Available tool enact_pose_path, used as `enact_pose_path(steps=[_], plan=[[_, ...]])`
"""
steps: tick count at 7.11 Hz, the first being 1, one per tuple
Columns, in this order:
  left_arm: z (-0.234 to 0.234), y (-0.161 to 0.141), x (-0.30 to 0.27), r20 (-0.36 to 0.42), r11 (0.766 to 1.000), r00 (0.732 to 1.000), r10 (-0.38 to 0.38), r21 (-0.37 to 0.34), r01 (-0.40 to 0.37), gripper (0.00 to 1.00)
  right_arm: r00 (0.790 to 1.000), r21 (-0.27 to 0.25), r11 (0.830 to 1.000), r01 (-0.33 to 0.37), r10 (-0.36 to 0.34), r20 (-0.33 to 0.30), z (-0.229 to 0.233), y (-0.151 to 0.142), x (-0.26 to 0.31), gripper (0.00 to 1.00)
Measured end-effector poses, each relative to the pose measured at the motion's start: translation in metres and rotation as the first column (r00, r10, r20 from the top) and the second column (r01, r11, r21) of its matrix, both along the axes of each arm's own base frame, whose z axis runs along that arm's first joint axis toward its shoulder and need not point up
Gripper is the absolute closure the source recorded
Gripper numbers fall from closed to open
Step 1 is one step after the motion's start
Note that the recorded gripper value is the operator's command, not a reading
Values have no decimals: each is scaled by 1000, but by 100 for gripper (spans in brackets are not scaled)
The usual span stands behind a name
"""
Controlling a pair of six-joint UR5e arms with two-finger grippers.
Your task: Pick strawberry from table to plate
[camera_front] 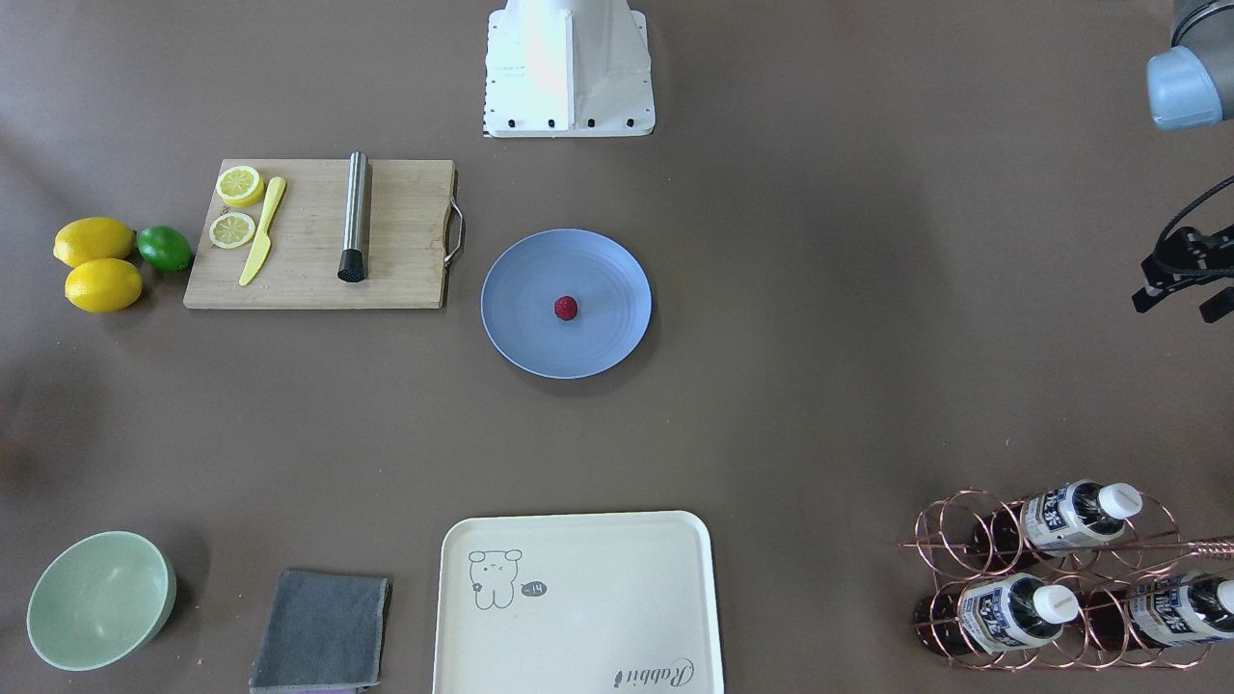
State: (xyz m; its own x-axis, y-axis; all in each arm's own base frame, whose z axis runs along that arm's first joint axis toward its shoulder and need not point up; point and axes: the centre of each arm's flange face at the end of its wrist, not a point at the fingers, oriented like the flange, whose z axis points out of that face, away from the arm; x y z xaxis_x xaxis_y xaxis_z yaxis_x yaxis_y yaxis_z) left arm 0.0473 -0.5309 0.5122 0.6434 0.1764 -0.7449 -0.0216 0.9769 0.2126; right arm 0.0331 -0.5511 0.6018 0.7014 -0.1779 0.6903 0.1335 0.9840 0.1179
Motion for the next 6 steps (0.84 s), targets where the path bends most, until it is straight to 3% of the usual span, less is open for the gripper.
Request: enact_pose_path(steps=[1,2,6], plan=[[18,13,-14,-13,1000,1000,12,-10,-12,4,1000,1,1000,20,-20,2,39,9,36,0],[31,22,-21,-19,1000,1000,16,-24,-16,4,1000,-4,1000,17,-17,4,59,19,57,0],[66,31,-81,14,999,1000,-26,-46,27,3,1000,-12,1000,6,-6,-5,68,24,69,0]])
